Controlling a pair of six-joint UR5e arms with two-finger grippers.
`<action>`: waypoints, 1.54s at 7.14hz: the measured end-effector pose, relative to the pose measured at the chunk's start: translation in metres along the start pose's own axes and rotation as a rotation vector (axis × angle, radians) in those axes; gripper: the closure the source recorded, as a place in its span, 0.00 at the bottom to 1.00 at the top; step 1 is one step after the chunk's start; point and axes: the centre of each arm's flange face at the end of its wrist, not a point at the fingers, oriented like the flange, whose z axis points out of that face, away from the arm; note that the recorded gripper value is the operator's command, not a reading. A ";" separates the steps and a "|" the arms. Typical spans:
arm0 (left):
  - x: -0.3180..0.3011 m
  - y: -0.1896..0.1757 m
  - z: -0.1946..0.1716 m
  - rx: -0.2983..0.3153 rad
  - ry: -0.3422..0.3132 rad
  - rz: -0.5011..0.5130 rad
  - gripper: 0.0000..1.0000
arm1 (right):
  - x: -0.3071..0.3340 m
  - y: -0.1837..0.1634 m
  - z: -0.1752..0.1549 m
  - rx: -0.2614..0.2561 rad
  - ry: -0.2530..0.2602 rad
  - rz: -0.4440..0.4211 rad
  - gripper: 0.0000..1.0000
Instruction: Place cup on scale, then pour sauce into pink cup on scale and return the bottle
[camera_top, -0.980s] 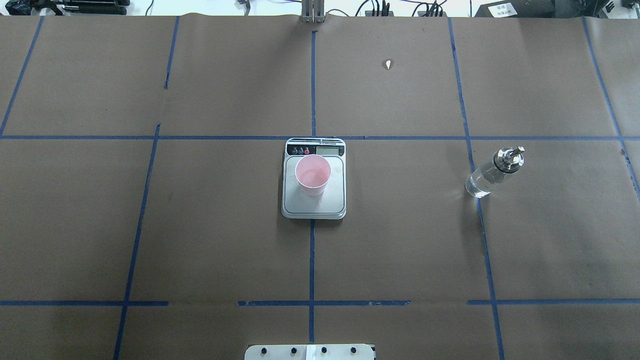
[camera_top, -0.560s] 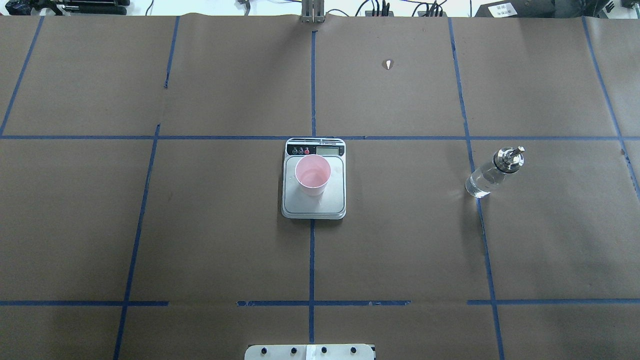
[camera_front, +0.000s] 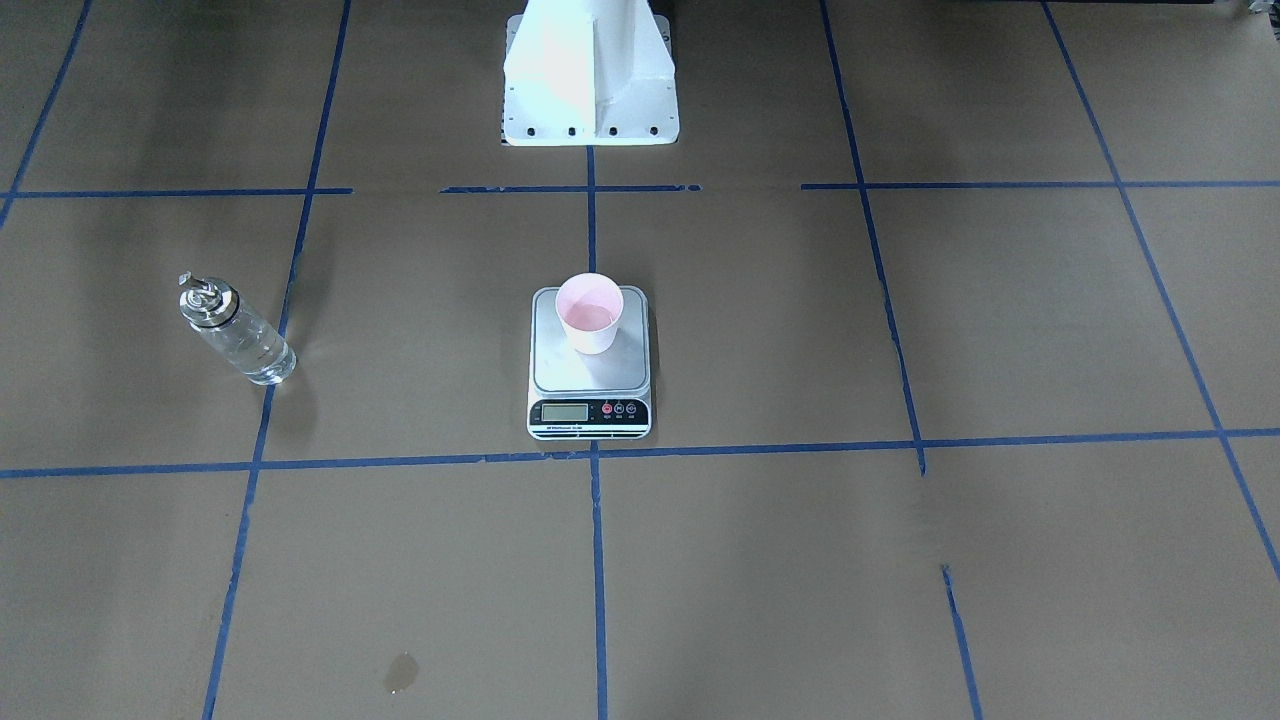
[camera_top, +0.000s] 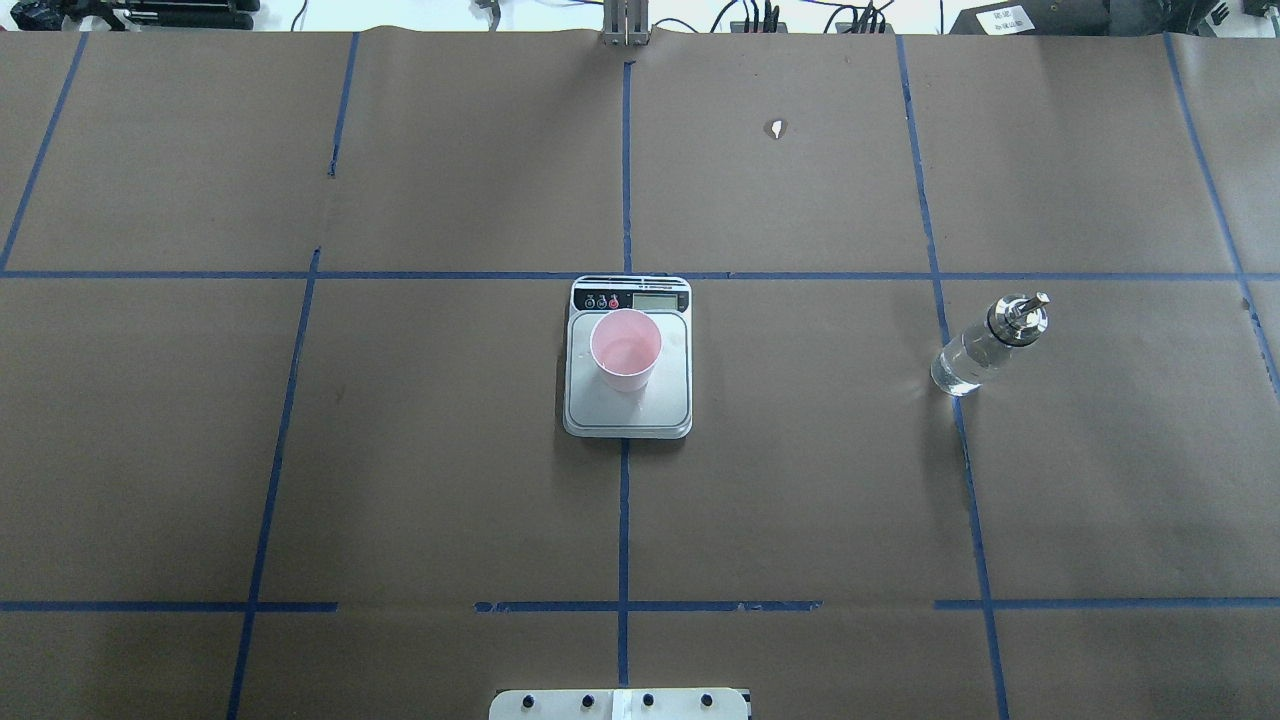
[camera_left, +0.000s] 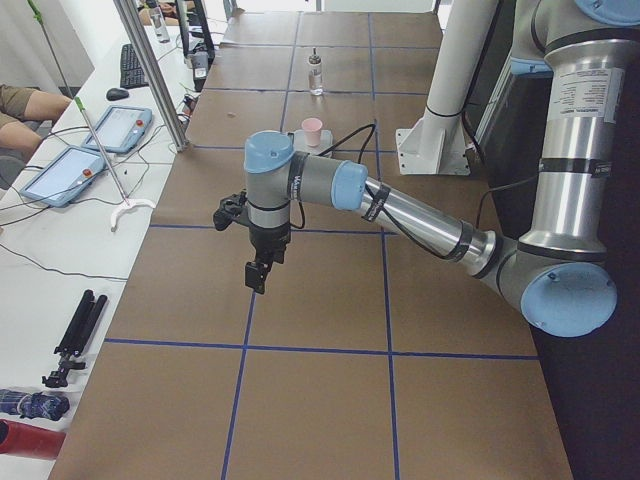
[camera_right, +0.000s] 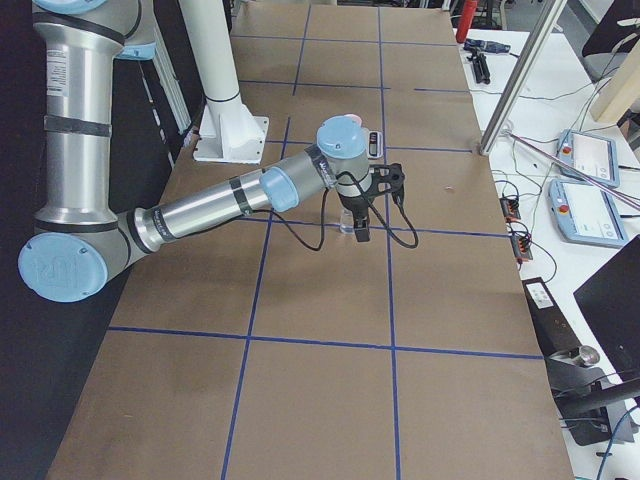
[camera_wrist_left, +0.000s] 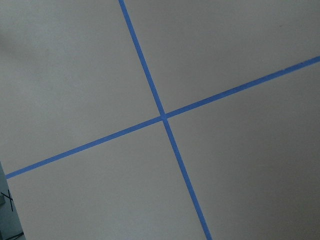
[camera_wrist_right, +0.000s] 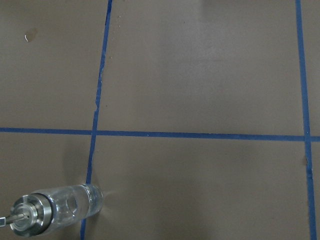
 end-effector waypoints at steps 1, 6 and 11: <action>-0.014 0.006 0.012 -0.017 0.017 0.022 0.00 | 0.012 0.001 0.000 -0.030 0.018 -0.039 0.00; -0.056 0.028 0.062 -0.094 0.059 0.027 0.00 | 0.142 -0.005 0.022 -0.218 0.183 -0.288 0.00; -0.075 0.039 0.092 -0.141 0.093 0.013 0.00 | 0.184 0.006 0.055 -0.291 0.140 -0.198 0.00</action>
